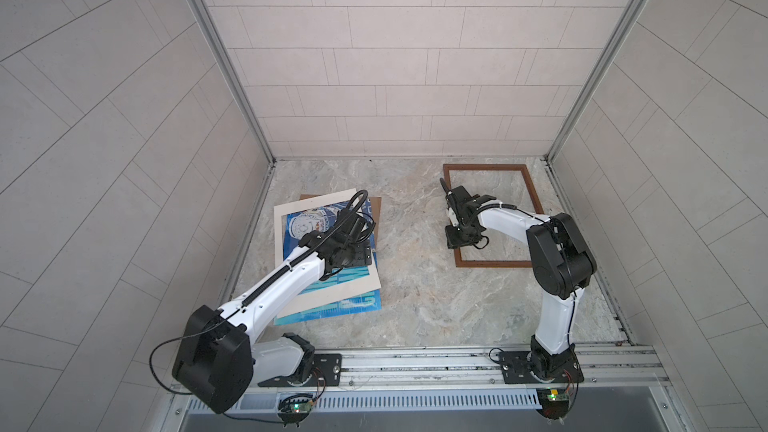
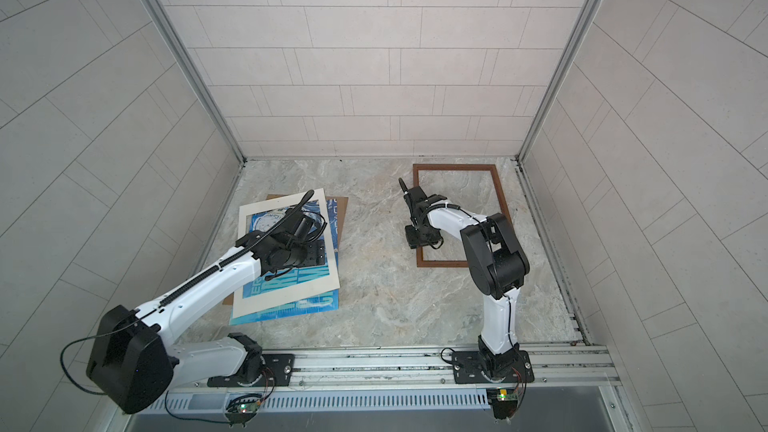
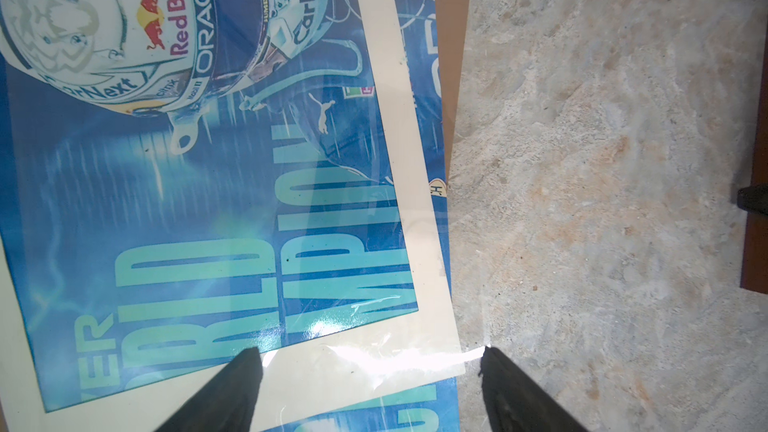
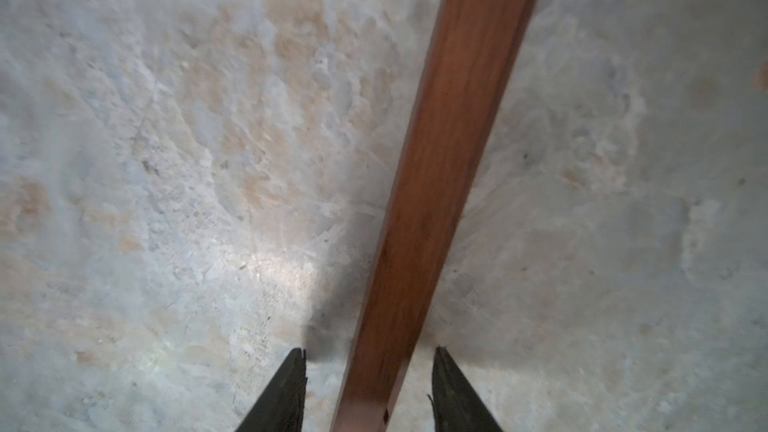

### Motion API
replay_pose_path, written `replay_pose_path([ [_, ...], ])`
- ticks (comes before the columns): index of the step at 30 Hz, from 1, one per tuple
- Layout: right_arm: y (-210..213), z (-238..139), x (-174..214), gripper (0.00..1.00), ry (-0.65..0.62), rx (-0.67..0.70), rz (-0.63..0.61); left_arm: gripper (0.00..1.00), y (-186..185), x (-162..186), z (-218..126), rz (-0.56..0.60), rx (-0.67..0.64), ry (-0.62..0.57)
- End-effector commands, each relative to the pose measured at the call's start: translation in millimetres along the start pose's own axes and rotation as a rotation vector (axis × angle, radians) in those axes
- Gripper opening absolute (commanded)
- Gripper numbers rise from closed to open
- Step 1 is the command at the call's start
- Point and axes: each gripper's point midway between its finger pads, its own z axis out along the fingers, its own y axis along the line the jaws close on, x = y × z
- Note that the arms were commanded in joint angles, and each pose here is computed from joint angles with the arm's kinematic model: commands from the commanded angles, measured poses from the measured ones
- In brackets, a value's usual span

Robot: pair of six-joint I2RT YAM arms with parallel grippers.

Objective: Put the photo into the frame
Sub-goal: 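Lower the right gripper onto the frame's nearest side and close it, then drag the brown frame toward the poster with the right gripper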

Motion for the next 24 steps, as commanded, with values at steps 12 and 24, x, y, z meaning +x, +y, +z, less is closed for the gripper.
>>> replay_pose_path([
  [12,-0.7,10.9,21.5,0.31,0.114,-0.019,0.033,0.88,1.7,-3.6,-11.4,0.004,0.009,-0.042],
  [24,33.2,-13.6,51.0,0.06,0.164,-0.173,0.189,0.88,12.4,-7.0,-33.5,-0.005,0.001,-0.122],
])
